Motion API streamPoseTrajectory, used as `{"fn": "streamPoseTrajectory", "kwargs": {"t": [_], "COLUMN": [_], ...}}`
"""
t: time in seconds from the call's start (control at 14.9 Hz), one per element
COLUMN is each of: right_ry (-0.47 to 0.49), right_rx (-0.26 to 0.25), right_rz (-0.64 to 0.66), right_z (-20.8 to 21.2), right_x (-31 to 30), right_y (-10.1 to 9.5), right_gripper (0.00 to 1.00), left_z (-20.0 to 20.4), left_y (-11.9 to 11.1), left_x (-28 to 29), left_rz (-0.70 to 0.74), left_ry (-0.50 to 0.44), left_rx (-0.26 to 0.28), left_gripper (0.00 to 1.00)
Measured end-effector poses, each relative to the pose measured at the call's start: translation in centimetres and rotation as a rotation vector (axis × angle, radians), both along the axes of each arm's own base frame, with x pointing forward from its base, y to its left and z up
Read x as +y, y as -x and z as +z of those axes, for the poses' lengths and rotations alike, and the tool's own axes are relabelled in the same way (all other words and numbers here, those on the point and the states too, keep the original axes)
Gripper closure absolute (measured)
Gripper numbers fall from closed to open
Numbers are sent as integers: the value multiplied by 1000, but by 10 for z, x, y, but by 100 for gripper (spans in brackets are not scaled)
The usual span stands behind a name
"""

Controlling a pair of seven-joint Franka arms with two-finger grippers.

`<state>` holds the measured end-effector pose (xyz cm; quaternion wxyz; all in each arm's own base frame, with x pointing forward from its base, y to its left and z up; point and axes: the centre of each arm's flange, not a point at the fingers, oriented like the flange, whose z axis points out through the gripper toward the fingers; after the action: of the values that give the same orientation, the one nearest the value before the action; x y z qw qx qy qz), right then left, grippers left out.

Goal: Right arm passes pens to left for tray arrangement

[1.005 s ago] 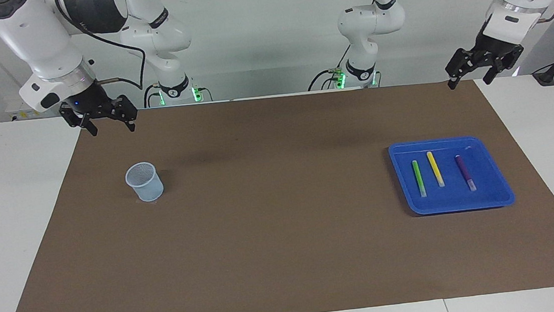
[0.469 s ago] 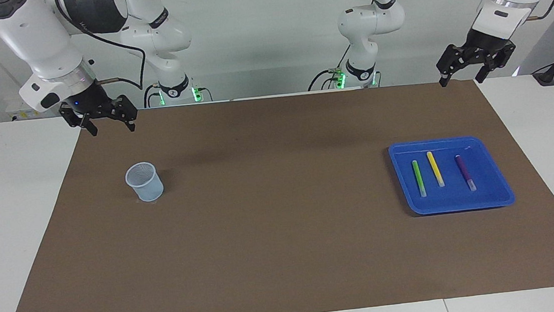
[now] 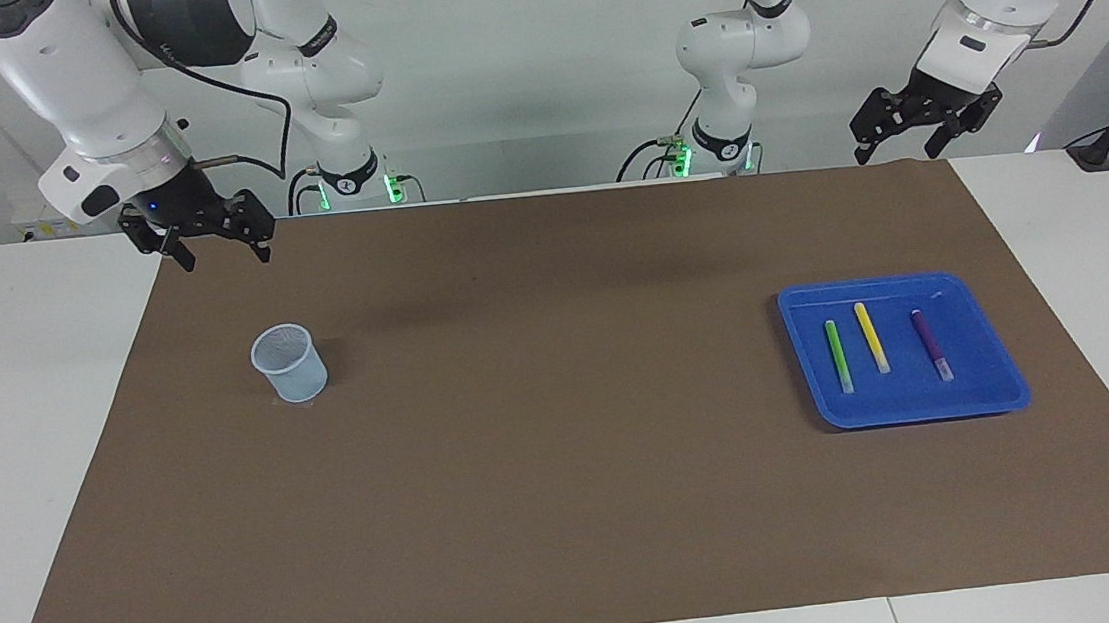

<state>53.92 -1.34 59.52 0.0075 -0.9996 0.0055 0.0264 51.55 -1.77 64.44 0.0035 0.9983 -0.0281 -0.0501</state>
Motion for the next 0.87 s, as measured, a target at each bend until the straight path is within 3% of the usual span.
{"fn": "streamPoseTrajectory", "kwargs": {"t": [0.87], "right_ry": [0], "right_rx": [0], "right_rz": [0], "right_z": [0], "right_x": [0], "right_y": [0], "right_gripper": [0], "left_z": [-5], "left_y": [1], "left_x": [14], "left_rz": [25], "left_ry": [-11], "left_rx": [21], "left_gripper": [0]}}
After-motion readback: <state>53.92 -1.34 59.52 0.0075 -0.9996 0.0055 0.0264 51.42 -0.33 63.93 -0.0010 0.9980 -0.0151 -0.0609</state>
